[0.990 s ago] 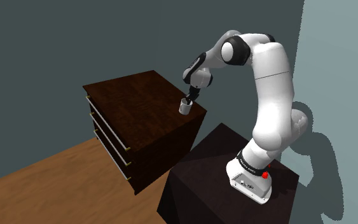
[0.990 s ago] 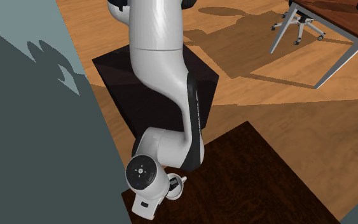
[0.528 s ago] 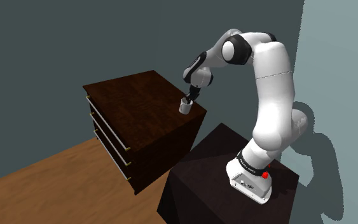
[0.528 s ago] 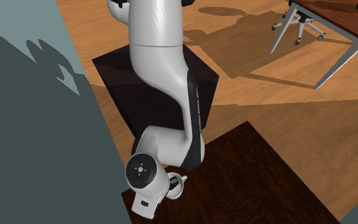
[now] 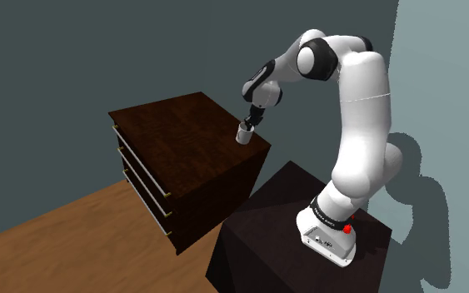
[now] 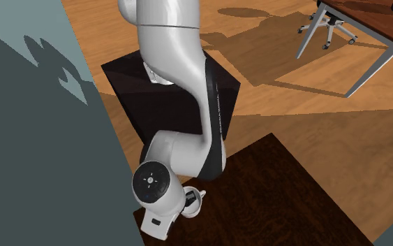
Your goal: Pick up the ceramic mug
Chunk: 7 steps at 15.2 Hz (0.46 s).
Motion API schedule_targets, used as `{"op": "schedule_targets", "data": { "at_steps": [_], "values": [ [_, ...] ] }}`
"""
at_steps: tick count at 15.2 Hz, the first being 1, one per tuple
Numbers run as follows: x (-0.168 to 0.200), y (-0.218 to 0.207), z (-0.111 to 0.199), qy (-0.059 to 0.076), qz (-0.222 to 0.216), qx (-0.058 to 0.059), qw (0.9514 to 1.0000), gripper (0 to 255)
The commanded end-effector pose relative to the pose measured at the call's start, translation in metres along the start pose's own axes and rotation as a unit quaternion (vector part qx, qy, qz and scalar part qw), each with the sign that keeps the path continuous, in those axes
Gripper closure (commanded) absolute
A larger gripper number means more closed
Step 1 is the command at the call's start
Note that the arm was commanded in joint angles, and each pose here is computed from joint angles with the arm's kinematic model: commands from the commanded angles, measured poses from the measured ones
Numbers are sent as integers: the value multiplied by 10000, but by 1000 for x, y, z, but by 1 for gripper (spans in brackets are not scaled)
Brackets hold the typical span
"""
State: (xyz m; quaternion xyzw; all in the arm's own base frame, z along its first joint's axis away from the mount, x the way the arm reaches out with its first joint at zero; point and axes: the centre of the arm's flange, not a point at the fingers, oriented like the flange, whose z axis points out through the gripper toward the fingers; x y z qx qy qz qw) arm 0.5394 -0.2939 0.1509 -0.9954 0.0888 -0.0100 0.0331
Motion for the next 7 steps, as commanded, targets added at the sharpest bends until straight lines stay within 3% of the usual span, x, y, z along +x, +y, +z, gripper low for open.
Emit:
{"op": "schedule_targets", "data": {
  "at_steps": [1, 7],
  "values": [
    [1, 0, -12, -1, 1, 0, 10000, 255],
    [1, -2, -34, -1, 1, 0, 10000, 255]
  ]
}}
